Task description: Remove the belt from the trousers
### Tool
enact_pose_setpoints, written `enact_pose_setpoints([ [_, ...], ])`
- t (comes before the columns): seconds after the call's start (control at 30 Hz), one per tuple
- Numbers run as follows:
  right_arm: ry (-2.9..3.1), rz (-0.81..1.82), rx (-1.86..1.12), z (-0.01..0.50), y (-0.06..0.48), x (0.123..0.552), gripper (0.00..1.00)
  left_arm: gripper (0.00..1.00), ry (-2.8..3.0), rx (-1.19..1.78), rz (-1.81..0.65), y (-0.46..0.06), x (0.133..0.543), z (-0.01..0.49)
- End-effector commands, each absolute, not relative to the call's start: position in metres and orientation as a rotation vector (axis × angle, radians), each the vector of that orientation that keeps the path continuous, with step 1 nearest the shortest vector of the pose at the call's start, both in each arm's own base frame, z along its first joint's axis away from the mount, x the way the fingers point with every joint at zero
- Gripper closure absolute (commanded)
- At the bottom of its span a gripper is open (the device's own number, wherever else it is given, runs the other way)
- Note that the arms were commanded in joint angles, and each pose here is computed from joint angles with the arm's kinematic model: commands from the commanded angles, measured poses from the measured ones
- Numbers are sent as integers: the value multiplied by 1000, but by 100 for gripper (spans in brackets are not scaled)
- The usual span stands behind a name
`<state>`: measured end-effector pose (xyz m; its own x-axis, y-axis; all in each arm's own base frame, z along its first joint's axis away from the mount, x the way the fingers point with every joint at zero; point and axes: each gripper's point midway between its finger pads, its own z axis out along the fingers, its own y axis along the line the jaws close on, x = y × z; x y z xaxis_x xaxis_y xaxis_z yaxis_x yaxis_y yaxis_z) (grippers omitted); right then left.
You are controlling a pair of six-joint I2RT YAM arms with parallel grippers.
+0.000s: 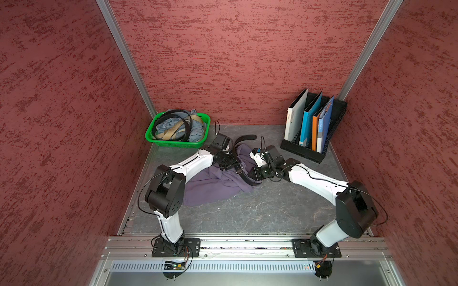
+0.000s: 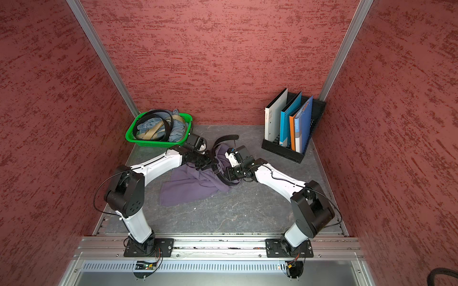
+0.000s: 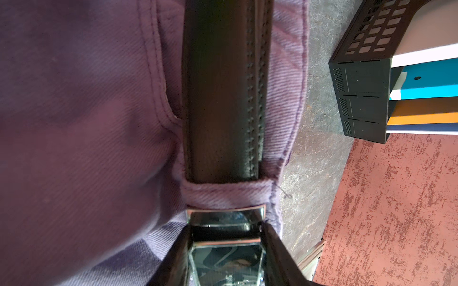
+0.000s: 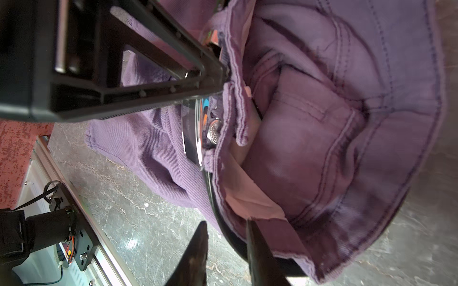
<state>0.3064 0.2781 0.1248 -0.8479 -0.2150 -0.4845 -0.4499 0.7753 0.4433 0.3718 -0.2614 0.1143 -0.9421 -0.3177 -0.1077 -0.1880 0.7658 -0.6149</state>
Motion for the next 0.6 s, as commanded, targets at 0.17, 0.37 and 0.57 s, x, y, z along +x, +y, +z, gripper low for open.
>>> enact_pose_setpoints([
  [0.17, 2544, 864, -507, 127, 286, 307, 72, 100, 2758, -396, -913, -257, 373, 114],
  [0.37, 2569, 887, -502, 113, 291, 309, 72, 100, 2750, -388, -931, -260, 374, 120],
  [0.57, 2543, 912, -482, 122, 294, 312, 72, 100, 2753, -390, -917, -257, 374, 120],
])
